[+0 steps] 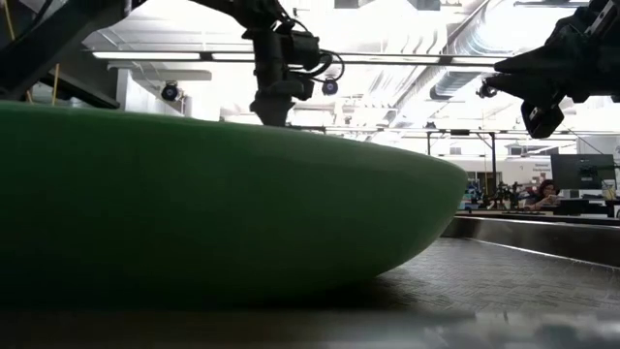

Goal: Set up tray
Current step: Put the gray bowl on the green plate

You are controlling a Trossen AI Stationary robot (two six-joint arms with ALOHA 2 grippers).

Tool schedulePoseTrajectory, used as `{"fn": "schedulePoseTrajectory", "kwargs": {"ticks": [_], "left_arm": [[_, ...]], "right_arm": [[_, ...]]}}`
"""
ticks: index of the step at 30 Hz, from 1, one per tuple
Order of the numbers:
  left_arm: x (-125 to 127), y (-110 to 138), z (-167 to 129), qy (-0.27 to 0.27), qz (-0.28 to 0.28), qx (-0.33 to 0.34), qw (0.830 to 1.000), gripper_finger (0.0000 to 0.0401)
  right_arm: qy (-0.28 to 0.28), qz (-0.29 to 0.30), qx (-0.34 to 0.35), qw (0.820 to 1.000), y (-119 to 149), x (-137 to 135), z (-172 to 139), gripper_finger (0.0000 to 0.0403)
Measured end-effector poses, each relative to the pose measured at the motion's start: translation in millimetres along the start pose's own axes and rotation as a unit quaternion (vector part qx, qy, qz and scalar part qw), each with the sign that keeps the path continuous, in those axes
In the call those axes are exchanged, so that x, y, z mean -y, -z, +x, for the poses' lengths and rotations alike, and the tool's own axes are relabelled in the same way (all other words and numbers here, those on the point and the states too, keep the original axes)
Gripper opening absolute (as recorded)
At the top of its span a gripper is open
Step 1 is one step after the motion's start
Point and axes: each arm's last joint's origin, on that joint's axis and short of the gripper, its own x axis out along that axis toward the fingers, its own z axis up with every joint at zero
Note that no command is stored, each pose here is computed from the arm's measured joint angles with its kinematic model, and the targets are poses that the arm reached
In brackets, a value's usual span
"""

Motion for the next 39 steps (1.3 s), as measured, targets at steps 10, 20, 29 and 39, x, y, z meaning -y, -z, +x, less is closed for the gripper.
{"fn": "schedulePoseTrajectory", "kwargs": {"ticks": [10,20,29,39], "left_arm": [[-36,3,2,0.03,-0.057,0.024,0.998,0.0134],[-57,9,3,0.037,-0.087,0.023,0.995,0.0172],[-58,8,3,0.032,-0.081,0.032,0.996,0.026],[-58,8,3,0.031,-0.112,0.029,0.993,0.0289]], "right_arm": [[0.0,0.001,0.0,1.0,0,0,0,0.0074],[0.0,0.001,0.0,1.0,0,0,0,0.0074],[0.0,0.001,0.0,1.0,0,0,0,0.0074],[0.0,0.0,0.0,1.0,0,0,0,0.0074]]}}
